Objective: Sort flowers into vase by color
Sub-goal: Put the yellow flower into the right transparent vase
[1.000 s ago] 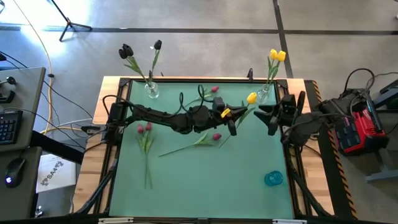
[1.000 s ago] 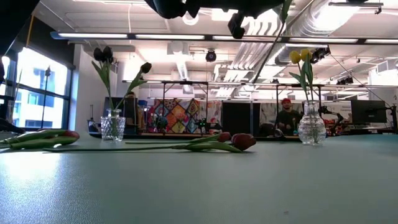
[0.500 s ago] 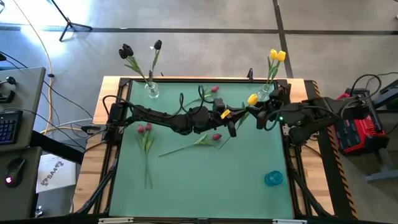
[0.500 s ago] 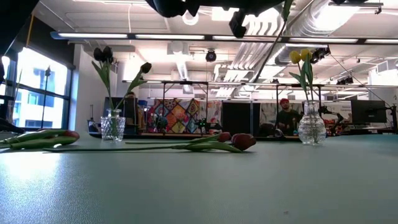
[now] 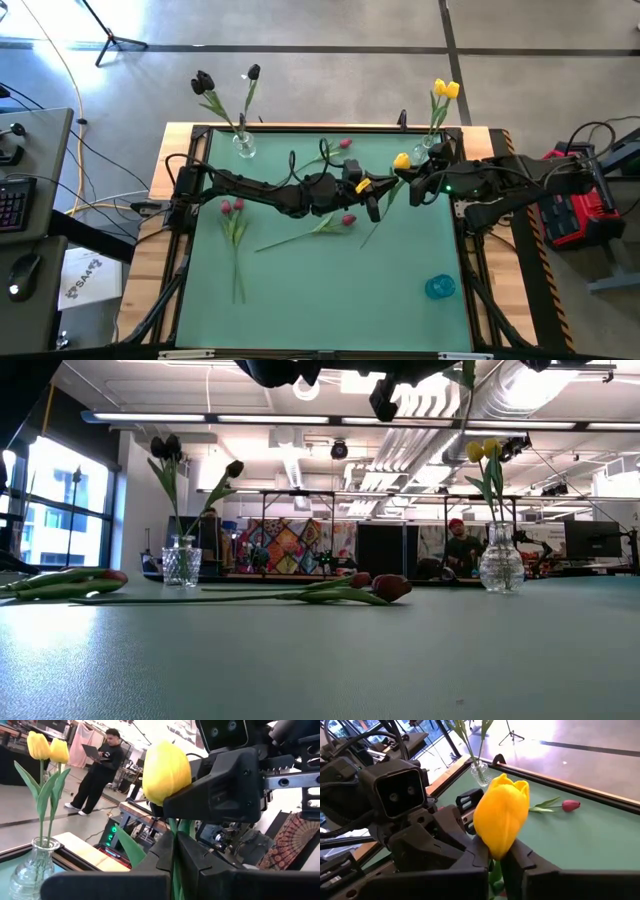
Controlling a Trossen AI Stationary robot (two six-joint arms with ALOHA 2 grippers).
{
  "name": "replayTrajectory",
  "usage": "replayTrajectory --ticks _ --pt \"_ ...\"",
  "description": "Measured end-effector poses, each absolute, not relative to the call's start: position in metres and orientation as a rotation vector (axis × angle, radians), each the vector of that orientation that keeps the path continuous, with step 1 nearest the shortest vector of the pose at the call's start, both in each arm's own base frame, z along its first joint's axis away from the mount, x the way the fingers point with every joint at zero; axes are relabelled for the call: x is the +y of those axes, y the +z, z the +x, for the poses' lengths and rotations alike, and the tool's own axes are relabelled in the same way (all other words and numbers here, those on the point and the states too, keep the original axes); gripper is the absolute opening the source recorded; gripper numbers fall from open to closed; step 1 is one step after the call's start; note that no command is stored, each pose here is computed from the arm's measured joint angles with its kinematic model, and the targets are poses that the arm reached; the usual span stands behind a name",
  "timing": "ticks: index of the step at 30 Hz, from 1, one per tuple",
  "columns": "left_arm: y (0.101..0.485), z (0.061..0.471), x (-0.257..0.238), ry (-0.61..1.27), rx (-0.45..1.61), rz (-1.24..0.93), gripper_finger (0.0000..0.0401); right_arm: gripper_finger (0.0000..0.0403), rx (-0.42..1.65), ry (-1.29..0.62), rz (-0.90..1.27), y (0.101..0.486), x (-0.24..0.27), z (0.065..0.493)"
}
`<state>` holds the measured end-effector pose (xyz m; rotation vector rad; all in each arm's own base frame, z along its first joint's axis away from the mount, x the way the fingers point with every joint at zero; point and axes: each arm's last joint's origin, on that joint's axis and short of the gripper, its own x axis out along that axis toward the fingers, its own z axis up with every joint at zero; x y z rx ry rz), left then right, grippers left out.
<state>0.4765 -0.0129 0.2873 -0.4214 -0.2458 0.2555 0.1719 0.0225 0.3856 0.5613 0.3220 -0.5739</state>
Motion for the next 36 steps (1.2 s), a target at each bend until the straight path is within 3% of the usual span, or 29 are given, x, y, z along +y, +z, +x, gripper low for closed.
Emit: replayTrajectory --ticks 6,18,25,36 --pt "0.282 0.477 -0.009 0.271 -0.195 -0.414 0.0032 0.001 0.327 -0.598 0.515 0.385 0.02 0.171" --pt "0.249 0.477 0.009 0.308 0.126 -0.542 0.0136 0.0004 0.341 -0.803 0.369 0.385 -0.016 0.169" --pt "0.243 0.475 0.029 0.241 0.223 -0.554 0.0142 0.0003 0.302 -0.957 0.344 0.392 -0.043 0.15" --pt "0.24 0.462 0.111 0.139 0.281 -0.609 0.0142 0.0003 0.217 -1.186 0.259 0.404 -0.077 0.128"
